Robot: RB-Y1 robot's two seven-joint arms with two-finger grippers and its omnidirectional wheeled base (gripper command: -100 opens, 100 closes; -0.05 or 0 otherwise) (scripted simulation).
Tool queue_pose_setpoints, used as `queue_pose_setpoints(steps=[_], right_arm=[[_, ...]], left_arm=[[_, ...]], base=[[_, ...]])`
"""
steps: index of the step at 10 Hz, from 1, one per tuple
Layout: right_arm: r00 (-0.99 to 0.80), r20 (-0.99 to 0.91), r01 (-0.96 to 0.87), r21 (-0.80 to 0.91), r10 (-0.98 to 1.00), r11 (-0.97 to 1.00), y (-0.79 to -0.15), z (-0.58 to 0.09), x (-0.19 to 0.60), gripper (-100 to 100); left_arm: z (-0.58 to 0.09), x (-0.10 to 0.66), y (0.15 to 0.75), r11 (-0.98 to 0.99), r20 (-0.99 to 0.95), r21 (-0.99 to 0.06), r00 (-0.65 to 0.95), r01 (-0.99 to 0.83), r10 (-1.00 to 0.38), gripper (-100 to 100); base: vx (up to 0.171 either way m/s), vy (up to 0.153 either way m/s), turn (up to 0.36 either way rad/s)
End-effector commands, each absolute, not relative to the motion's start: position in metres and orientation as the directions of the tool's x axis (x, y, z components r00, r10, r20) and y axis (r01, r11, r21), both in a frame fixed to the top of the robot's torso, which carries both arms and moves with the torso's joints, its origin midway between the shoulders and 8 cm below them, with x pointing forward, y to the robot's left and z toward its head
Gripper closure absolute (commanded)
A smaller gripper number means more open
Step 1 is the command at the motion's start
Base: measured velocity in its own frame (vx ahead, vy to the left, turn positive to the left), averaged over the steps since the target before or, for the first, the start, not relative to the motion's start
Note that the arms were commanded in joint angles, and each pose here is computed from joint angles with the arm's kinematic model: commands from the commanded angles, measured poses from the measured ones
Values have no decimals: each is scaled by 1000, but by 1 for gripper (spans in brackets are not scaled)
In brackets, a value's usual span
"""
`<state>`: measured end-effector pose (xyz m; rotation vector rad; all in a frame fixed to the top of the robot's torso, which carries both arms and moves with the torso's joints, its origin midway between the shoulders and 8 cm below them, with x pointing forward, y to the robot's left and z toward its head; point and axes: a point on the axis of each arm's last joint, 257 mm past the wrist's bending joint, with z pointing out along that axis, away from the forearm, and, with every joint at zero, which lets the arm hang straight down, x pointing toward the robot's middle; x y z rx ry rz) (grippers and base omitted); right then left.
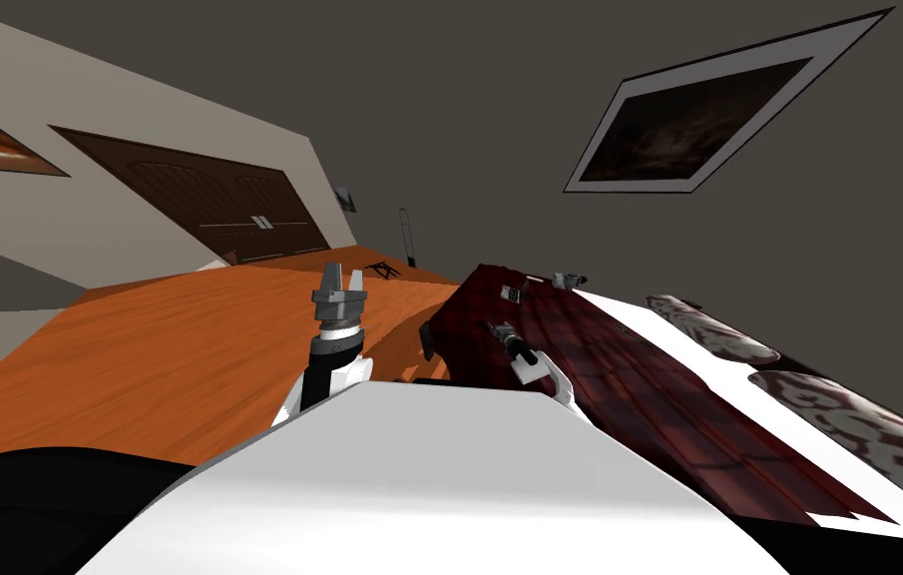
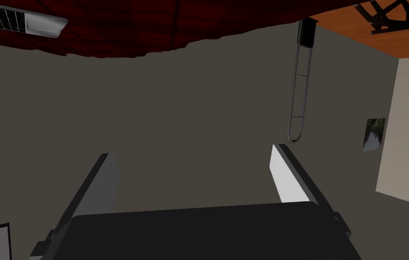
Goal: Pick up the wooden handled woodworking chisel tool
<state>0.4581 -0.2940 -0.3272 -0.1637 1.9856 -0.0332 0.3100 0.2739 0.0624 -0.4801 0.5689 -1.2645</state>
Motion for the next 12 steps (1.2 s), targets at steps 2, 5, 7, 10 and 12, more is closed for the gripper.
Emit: queue_pose_setpoints(steps=[2, 5, 7, 10, 12], right_arm=[[-464, -857, -134, -183, -224, 974, -304, -352, 448, -100], [-499, -814, -169, -246, -298, 955, -310, -367, 441, -100], [-532, -770, -200, -291, -353, 936, -317, -381, 433, -100], [-587, -675, -264, -363, -448, 894, -331, -408, 417, -100], [-607, -626, -298, -391, -489, 871, -338, -419, 408, -100]], left_arm=[[62, 310, 274, 238, -133, -625, 199, 743, -971, 0], [62, 310, 274, 238, -133, -625, 199, 743, -971, 0], [62, 310, 274, 238, -133, -625, 199, 743, -971, 0], [62, 310, 274, 238, -133, -625, 199, 743, -971, 0], [62, 310, 274, 238, -133, -625, 199, 743, -971, 0]], base=[[51, -56, 57], [44, -45, 41], [47, -49, 45], [41, -59, 44], [59, -68, 53]])
